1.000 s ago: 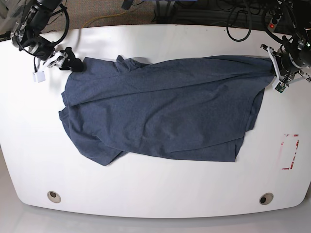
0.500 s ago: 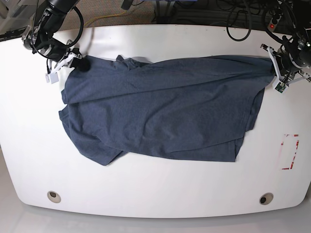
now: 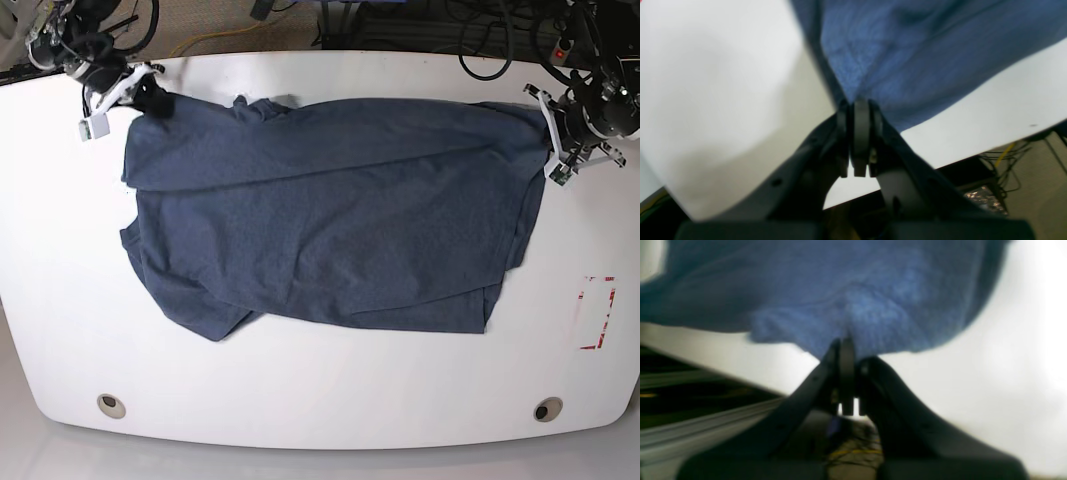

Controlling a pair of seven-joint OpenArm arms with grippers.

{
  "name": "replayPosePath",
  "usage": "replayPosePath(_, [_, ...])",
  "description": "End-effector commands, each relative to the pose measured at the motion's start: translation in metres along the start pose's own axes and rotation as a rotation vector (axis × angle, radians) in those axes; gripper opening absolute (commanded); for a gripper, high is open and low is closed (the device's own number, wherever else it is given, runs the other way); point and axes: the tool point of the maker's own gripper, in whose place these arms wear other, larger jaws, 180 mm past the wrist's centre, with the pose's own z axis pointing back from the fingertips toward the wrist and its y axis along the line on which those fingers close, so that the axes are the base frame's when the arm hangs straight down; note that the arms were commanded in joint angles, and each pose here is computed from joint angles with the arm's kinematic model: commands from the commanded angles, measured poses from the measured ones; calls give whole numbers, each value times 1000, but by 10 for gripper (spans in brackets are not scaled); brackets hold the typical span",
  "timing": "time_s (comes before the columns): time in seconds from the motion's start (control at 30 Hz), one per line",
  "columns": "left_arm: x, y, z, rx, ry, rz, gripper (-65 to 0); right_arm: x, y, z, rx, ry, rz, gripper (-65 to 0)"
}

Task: Fold the T-shirt properly
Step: 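Drag the shirt edge with the right gripper toward the left gripper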

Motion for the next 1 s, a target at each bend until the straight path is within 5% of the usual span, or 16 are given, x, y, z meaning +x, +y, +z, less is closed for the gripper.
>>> replayPosePath(0.0, [-4, 4, 5, 16, 10, -18, -650, 7, 4, 16, 21, -57, -2, -650])
replayPosePath(0.53, [24, 5, 5, 23, -116, -8, -650, -26, 17, 46, 28, 3, -23, -650])
replayPosePath(0.97, [5, 21, 17, 74, -100, 55, -650, -36, 18, 48, 25, 22, -45, -650])
